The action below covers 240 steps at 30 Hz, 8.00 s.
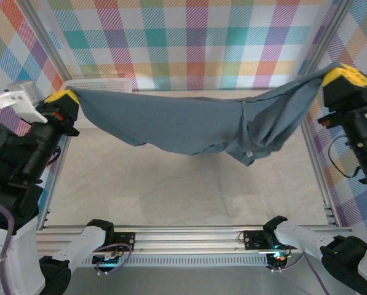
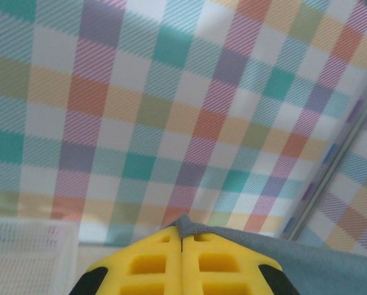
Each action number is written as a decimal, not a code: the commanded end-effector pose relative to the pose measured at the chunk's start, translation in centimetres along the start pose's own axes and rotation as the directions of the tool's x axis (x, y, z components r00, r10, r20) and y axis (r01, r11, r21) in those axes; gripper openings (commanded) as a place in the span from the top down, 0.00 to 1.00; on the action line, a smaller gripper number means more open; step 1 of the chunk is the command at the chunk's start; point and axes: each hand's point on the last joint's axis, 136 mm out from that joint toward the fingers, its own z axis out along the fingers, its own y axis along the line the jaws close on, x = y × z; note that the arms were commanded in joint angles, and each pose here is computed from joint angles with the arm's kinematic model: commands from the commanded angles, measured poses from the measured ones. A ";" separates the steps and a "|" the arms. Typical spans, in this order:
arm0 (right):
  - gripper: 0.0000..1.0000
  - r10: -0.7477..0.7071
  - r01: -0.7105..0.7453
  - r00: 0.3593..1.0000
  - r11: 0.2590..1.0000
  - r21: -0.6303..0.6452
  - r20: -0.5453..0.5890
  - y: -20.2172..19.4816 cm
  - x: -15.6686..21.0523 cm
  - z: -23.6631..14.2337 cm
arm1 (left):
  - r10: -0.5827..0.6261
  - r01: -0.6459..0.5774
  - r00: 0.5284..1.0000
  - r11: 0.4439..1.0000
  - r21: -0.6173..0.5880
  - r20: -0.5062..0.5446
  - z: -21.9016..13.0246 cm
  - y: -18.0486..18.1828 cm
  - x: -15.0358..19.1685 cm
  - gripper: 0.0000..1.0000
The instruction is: Fold the inside-out t-shirt
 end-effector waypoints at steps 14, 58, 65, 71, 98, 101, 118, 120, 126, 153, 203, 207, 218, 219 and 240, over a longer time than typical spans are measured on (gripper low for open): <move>1.00 -0.292 0.328 0.935 0.927 0.180 -0.200 -2.3 5.7 11.8 | -0.121 0.082 0.979 0.970 -0.228 -0.162 4.4 4.9 6.3 1.00; 0.00 0.942 0.192 -0.062 0.335 0.922 -0.329 -10.5 55.6 -22.9 | -0.164 0.114 0.536 0.986 -0.121 -0.828 27.6 -5.0 50.8 0.13; 0.15 0.933 0.206 -0.130 0.357 0.911 -0.336 -11.0 59.9 -23.0 | -0.184 0.119 0.517 0.983 -0.143 -0.836 32.5 -6.0 56.4 0.07; 0.66 0.921 0.271 -0.115 0.390 0.880 -0.373 -12.6 61.6 -22.9 | -0.219 0.063 0.559 0.973 -0.223 -0.800 35.4 -4.1 58.1 0.31; 0.96 0.103 -0.020 0.916 0.977 0.212 -0.387 -6.2 17.8 -1.5 | -0.105 0.106 0.994 0.990 -0.098 0.011 13.5 -1.3 1.3 1.00; 0.97 0.077 -0.035 0.962 0.986 0.163 -0.263 -4.7 13.3 -1.2 | -0.081 0.092 0.991 0.991 -0.095 0.110 9.6 -1.0 -2.5 1.00; 0.89 0.218 -0.069 0.827 0.954 0.291 -0.519 -11.5 27.0 12.2 | -0.079 0.036 0.986 0.961 -0.273 -0.149 21.1 7.2 11.5 1.00; 0.86 0.262 -0.067 0.772 0.940 0.335 -0.579 -13.1 32.2 12.3 | -0.104 0.053 0.978 0.962 -0.268 -0.178 23.3 8.9 15.7 1.00; 0.26 0.339 -0.021 0.609 0.910 0.413 -0.717 -15.5 41.0 10.9 | -0.168 0.027 0.886 0.949 -0.314 -0.432 26.6 12.0 27.4 0.51; 0.24 0.765 0.094 -0.326 0.610 0.787 -0.555 -2.8 59.0 -17.7 | 0.794 -0.226 0.456 0.541 0.810 -0.402 -2.8 -6.3 44.4 0.10; 0.63 0.504 0.124 -0.506 0.845 0.519 -0.700 3.9 66.0 -16.3 | 0.860 -0.151 0.337 0.451 0.880 -0.383 -4.4 -7.2 53.0 0.05; 0.76 0.513 0.146 -0.512 0.843 0.518 -0.689 3.7 66.6 -16.6 | 0.855 -0.149 0.336 0.462 0.874 -0.395 -4.5 -7.0 53.0 0.05; 1.00 0.500 0.072 -0.448 0.846 0.528 -0.741 4.6 62.6 -13.9 | 0.837 -0.143 0.388 0.468 0.872 -0.385 -4.2 -7.9 52.6 0.05; 1.00 0.500 0.056 -0.435 0.845 0.531 -0.749 4.8 62.1 -13.3 | 0.834 -0.140 0.397 0.468 0.873 -0.383 -4.1 -8.2 52.6 0.05; 1.00 0.483 -0.044 -0.375 0.843 0.536 -0.791 6.1 58.6 -10.4 | 0.754 -0.433 0.382 0.656 0.618 -0.534 4.2 -6.0 55.6 0.43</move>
